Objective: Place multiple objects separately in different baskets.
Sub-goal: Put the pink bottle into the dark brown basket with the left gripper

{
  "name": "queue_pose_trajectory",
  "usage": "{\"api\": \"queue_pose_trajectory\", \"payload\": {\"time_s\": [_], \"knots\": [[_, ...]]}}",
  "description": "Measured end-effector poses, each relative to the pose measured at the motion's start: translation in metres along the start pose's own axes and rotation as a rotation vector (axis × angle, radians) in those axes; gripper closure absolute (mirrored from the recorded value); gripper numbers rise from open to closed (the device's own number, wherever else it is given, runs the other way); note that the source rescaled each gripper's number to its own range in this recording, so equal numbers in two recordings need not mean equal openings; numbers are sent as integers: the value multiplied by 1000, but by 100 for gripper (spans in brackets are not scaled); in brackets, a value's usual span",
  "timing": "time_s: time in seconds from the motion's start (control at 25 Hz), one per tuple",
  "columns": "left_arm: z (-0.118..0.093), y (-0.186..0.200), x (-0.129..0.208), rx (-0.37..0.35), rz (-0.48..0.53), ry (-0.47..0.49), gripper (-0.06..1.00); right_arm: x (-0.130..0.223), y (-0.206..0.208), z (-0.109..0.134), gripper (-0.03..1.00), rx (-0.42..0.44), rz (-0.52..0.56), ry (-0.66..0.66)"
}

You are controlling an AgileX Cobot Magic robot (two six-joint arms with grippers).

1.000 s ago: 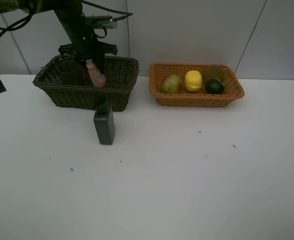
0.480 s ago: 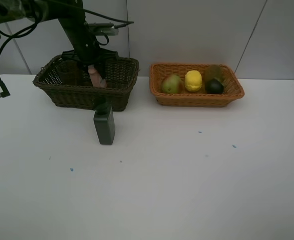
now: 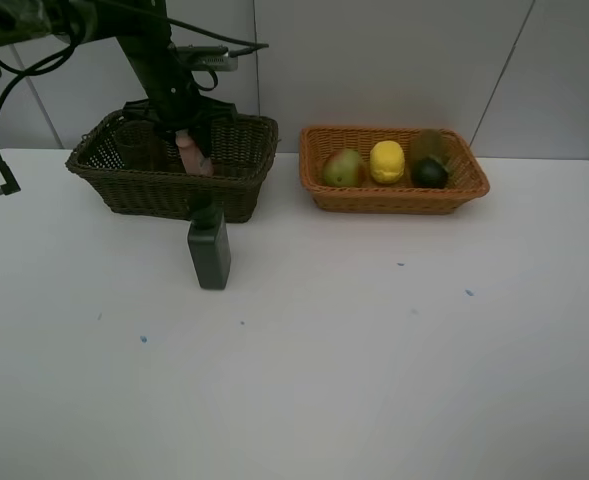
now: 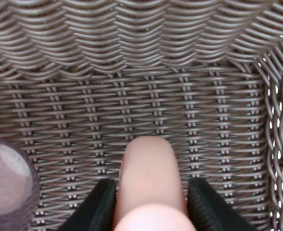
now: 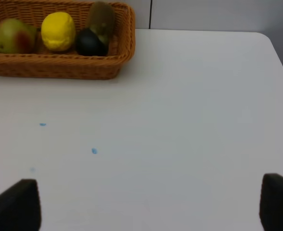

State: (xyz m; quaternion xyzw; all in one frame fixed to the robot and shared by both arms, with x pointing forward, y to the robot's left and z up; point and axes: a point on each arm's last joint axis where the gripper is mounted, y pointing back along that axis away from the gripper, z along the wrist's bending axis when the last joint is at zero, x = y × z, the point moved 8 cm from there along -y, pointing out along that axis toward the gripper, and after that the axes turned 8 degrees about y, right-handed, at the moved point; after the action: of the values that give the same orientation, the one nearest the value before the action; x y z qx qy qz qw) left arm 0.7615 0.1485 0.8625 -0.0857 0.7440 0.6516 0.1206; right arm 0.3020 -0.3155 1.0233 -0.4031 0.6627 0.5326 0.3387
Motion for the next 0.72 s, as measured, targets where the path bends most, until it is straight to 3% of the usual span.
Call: {"api": "queue_pose_trajectory", "payload": {"time_s": [0.2,0.32,0.44,0.72], "knots": [[1,0,0,-4,0,-25,51,0,0,0,-2,0,0,0],[1,0,0,-4,0,-26,34,0,0,0,-2,0,0,0],[1,0,1,-5,4,-24,25,0,0,0,-2,0,0,0],[1,0,4,-8,24,-24,23,0,0,0,-2,0,0,-1]]}}
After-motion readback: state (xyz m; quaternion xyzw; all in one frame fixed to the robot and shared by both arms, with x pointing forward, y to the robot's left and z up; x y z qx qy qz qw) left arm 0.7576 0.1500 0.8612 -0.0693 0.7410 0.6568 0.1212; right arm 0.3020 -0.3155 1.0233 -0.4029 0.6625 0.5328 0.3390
